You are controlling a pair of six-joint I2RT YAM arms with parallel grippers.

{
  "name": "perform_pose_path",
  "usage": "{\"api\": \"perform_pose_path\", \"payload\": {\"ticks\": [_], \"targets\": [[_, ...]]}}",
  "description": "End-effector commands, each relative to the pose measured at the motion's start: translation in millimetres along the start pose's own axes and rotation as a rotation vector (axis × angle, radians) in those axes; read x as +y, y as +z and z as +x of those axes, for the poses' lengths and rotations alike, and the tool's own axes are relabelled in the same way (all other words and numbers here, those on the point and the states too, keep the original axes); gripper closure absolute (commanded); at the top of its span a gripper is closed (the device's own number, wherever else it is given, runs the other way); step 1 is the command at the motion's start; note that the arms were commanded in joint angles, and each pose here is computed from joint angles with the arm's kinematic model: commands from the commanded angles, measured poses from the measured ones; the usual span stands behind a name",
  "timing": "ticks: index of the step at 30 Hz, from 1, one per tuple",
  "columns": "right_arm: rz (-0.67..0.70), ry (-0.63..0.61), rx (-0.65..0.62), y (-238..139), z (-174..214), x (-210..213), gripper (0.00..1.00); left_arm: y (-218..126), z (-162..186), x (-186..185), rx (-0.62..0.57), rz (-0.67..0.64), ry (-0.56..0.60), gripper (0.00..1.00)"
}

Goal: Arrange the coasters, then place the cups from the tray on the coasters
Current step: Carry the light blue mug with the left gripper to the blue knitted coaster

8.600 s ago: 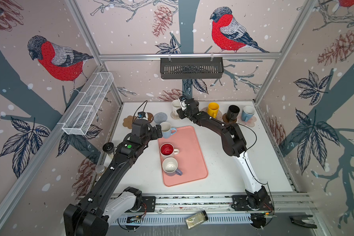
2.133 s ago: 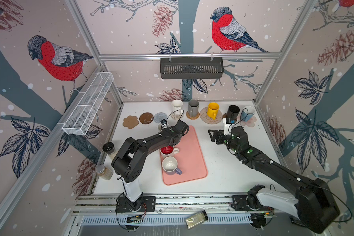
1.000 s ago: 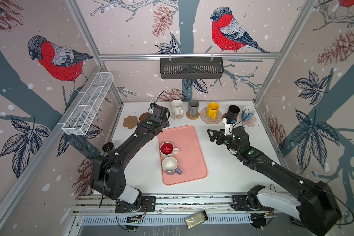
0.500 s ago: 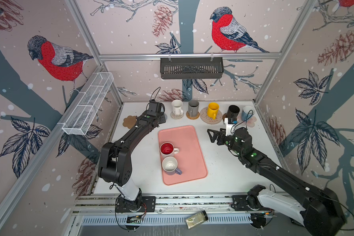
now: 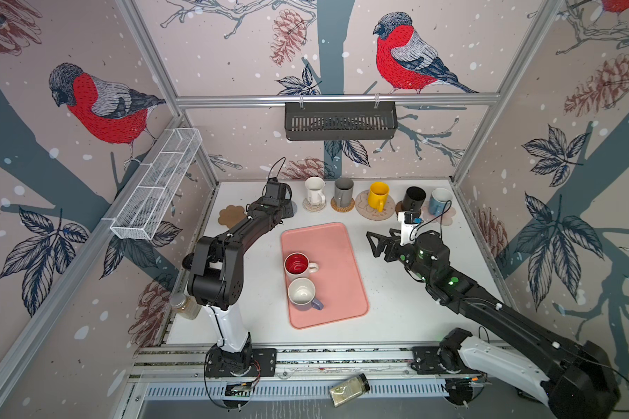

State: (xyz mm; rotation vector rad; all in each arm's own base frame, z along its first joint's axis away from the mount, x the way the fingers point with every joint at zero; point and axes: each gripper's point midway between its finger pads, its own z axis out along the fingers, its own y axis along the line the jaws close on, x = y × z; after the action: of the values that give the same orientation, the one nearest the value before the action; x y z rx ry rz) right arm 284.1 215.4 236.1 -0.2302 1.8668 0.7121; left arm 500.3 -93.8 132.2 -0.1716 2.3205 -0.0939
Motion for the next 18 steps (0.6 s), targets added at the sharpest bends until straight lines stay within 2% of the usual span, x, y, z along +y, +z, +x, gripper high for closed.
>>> {"api": "perform_pose_path", "payload": {"ticks": [1,11,18], "targets": [[0.003,-0.019,-0.014,-0.8,-4.2,3.1,0.00,3.3,-35.6,-7.0,-0.124,0.022,0.000,1.00],[0.000,-0.027,-0.022,-2.2,-4.8,5.5,0.00,30.5,-31.3,-3.0,-0.100,0.007,0.004,1.00],[-0.004,-0.027,-0.017,-0.9,-3.0,6.2,0.00,36.9,-27.9,2.1,-0.089,0.014,-0.006,1.00]]}}
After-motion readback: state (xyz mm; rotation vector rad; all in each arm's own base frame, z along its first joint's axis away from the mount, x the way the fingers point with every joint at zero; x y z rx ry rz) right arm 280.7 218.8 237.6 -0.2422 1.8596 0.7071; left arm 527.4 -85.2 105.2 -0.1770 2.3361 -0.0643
